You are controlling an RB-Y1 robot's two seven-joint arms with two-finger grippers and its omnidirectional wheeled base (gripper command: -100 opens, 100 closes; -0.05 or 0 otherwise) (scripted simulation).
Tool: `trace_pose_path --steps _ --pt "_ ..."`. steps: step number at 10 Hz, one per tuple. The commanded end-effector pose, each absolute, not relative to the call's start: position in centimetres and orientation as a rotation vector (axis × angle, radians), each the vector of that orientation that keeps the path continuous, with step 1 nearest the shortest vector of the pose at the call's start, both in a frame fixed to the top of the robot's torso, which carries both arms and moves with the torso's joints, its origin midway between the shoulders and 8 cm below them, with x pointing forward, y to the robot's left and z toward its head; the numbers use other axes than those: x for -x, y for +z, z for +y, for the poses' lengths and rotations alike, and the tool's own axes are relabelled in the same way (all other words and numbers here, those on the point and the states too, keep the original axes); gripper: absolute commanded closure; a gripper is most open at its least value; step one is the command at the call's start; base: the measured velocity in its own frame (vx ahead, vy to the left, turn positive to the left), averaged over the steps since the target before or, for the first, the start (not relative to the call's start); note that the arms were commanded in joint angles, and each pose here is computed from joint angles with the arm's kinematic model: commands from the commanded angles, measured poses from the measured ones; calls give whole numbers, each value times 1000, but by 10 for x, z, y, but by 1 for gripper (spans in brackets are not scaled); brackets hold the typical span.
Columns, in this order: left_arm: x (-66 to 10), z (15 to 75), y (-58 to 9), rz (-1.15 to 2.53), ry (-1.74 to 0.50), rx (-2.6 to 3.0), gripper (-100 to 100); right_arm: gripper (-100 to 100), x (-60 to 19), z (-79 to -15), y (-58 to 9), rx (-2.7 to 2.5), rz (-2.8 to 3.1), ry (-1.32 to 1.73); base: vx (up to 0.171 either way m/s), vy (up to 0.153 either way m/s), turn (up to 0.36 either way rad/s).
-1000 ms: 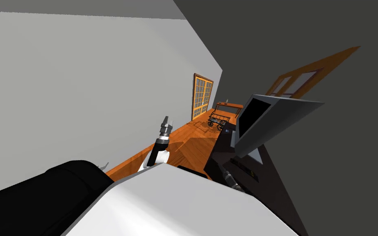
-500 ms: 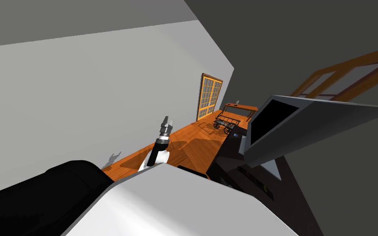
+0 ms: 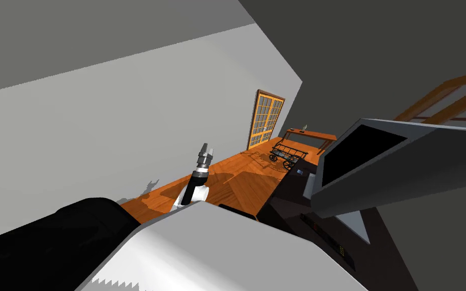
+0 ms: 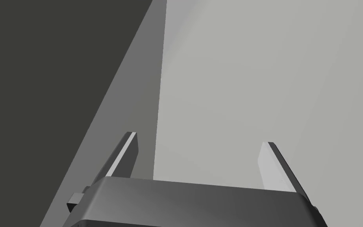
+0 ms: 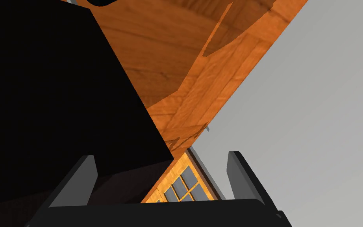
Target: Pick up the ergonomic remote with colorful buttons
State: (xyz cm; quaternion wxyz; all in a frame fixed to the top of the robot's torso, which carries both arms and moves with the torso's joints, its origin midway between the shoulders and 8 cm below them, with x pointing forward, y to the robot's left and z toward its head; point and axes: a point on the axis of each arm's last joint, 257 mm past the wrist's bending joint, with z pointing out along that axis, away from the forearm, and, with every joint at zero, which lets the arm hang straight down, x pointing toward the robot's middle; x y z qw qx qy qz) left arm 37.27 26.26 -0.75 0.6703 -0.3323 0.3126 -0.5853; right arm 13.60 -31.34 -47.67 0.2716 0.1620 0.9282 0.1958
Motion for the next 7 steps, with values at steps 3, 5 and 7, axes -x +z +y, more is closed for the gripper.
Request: trace_pose_path --steps 3,5,7 --pt "-373 263 -8 705 -1319 749 0 -100 -86 -354 -501 -275 2672 386 -12 -16 229" --pt "-373 263 -8 705 -1319 749 0 -100 -64 -376 -508 -195 2739 321 -13 -20 210" --pt "-373 263 -8 705 -1319 749 0 -100 -44 -398 -512 -108 2799 256 -13 -22 176"
